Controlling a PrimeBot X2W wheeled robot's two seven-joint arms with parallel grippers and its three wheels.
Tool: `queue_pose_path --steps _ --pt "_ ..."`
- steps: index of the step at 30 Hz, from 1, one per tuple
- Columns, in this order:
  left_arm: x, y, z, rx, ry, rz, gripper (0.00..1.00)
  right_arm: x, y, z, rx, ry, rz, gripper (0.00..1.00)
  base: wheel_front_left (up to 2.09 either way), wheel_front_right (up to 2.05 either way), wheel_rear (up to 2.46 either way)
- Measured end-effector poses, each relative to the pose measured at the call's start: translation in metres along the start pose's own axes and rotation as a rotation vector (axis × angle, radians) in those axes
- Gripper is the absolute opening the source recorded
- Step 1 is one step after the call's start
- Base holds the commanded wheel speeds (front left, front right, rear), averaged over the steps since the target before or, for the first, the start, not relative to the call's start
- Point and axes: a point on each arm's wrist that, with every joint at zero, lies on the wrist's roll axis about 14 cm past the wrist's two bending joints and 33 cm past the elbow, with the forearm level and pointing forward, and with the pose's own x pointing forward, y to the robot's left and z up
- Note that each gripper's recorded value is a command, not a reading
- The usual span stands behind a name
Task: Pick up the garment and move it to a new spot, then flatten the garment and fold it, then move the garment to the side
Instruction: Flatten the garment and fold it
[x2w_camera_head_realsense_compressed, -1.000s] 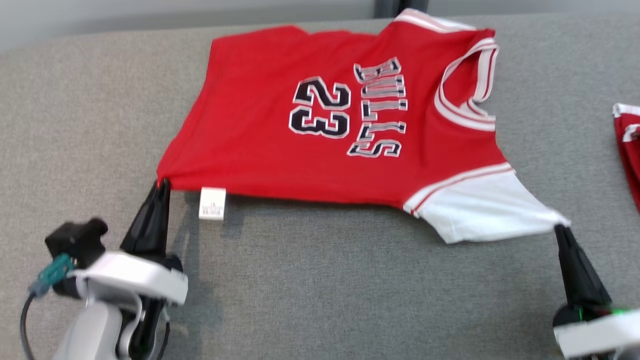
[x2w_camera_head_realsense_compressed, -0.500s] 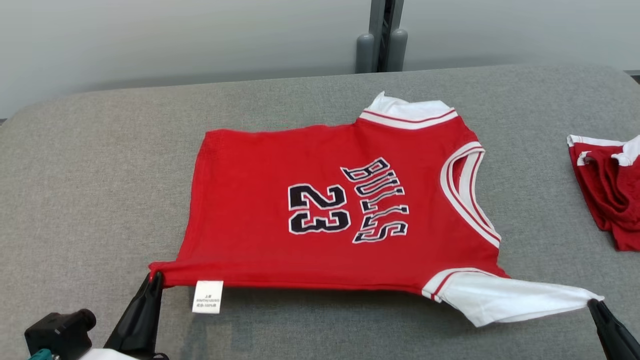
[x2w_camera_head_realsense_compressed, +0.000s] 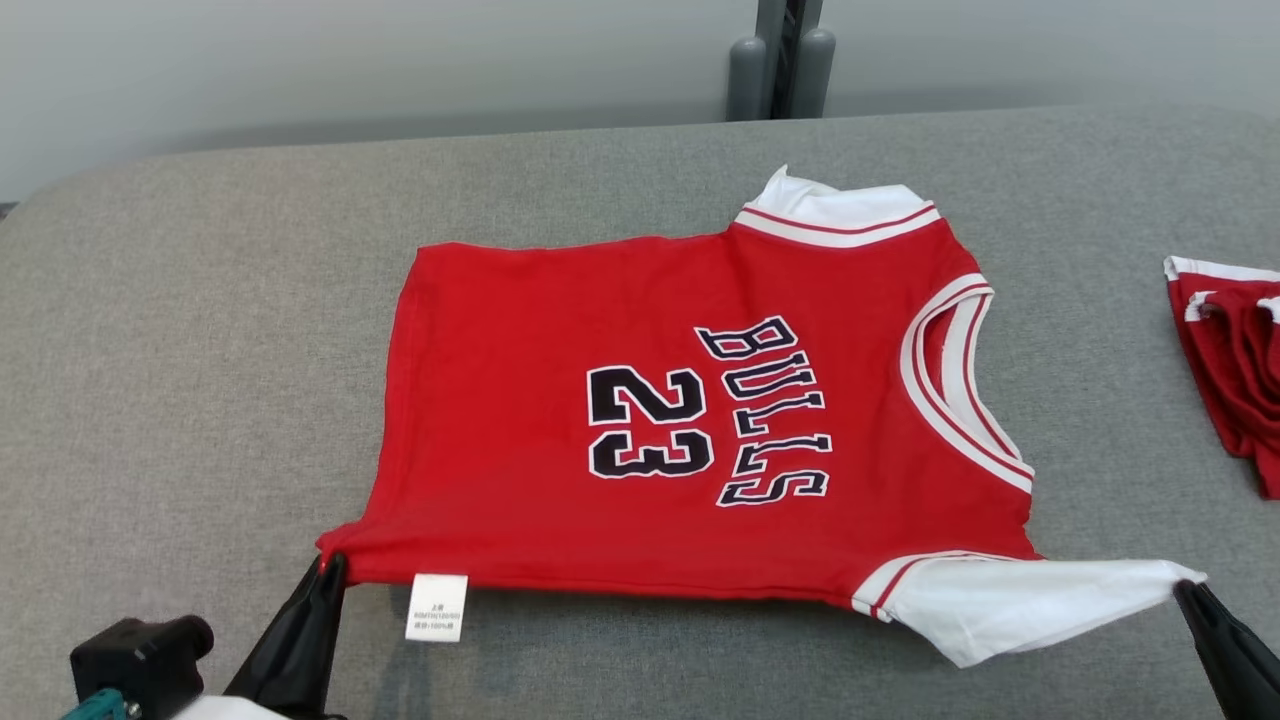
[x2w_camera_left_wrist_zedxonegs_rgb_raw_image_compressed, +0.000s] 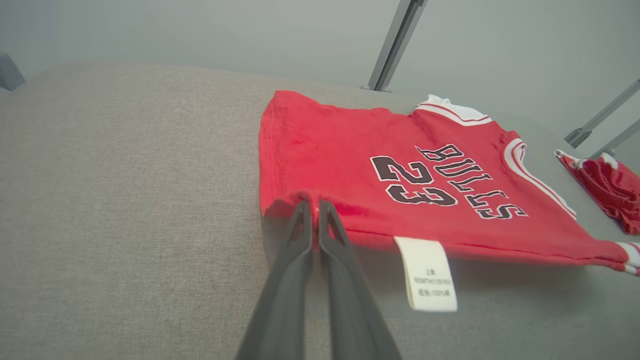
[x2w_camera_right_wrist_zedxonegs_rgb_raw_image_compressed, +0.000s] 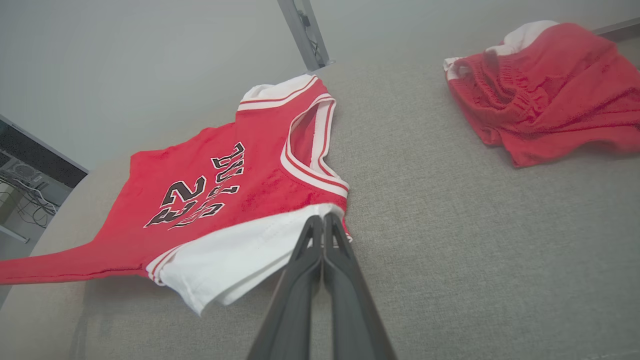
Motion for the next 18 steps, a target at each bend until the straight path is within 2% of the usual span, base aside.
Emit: queue_pose_path --steps 5,10,14,18 --pt "0.021 0.000 0.002 0.003 0.015 -0.016 0.00 0.031 0.024 0.009 0.023 0.017 0.090 0.00 0.00 0.00 0.00" --pt "0.051 0.003 0.004 0.002 0.028 -0.031 0.00 0.078 0.041 0.023 0.020 0.041 0.163 0.00 0.00 0.00 0.00" --pt "0.077 0.007 -0.003 -0.011 0.057 -0.039 0.00 0.122 0.035 0.033 0.009 0.062 0.162 0.00 0.00 0.00 0.00" --pt "0.095 0.012 -0.022 -0.036 0.112 -0.037 0.00 0.157 0.026 0.022 0.011 0.118 0.149 0.00 0.00 0.00 0.00"
